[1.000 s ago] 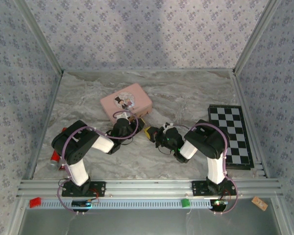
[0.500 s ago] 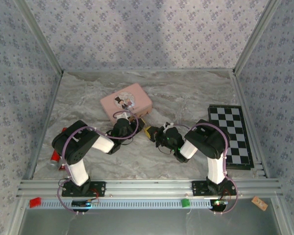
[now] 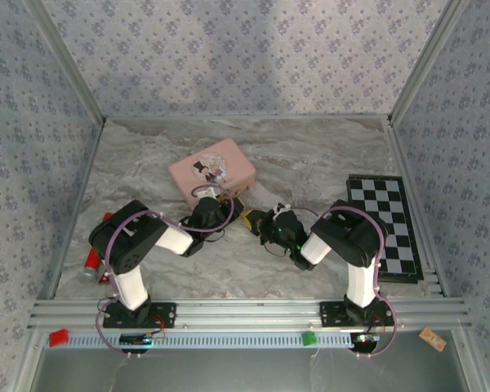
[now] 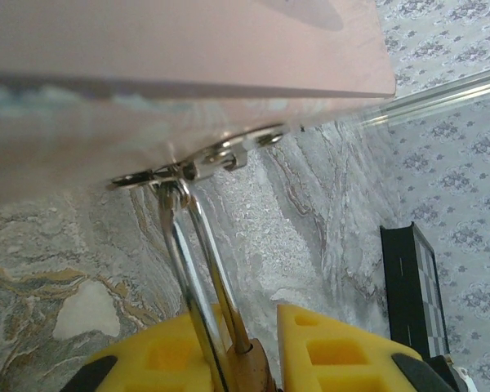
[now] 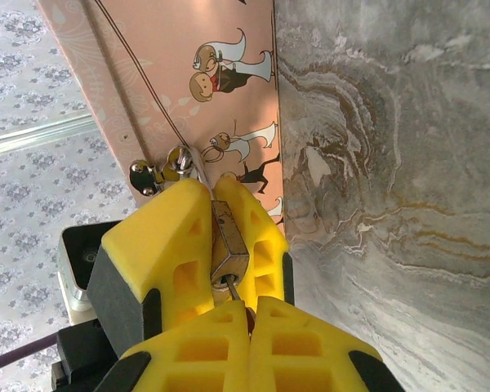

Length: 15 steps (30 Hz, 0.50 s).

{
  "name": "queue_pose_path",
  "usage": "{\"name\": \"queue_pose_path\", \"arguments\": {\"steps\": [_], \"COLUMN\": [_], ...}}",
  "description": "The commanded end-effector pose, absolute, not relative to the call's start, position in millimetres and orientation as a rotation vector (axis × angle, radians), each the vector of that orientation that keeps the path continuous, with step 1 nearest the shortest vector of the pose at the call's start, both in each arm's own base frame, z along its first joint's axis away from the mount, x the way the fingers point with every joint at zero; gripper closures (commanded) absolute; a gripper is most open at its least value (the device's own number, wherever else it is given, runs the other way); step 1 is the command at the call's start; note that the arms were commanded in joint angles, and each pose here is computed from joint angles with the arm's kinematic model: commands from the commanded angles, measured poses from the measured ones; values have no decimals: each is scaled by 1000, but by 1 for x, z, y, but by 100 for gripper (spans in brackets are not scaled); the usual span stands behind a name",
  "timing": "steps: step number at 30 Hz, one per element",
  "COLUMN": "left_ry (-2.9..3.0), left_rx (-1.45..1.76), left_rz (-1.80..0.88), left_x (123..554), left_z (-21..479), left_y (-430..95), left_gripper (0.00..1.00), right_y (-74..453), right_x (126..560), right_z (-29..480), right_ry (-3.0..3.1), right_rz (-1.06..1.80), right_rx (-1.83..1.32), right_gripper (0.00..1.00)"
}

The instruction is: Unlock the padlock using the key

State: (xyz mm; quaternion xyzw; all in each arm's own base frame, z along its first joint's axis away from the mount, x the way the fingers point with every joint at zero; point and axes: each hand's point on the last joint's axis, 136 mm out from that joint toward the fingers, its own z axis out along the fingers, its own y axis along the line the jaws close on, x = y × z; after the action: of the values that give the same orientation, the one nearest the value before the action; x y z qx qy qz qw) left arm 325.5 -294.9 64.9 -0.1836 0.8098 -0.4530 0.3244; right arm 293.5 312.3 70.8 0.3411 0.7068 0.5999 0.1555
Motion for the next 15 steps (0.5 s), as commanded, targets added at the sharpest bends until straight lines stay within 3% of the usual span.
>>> {"name": "queue_pose_path", "arguments": {"steps": [1,15], "left_ry": [2437,2425], "left_rx": [-528,-529], "left_rz": [-1267,-1279], "left_x": [272,272], "left_z": [9,12], "left_y": [-314,-315], "left_gripper": [80,78], "right_y": [317,319], "right_x": [307,310], "right_z": [100,103], "right_ry": [1912,1882], "right_rz": [1793,1846], "right_rx": [985,991], "right_gripper": [100,100]}}
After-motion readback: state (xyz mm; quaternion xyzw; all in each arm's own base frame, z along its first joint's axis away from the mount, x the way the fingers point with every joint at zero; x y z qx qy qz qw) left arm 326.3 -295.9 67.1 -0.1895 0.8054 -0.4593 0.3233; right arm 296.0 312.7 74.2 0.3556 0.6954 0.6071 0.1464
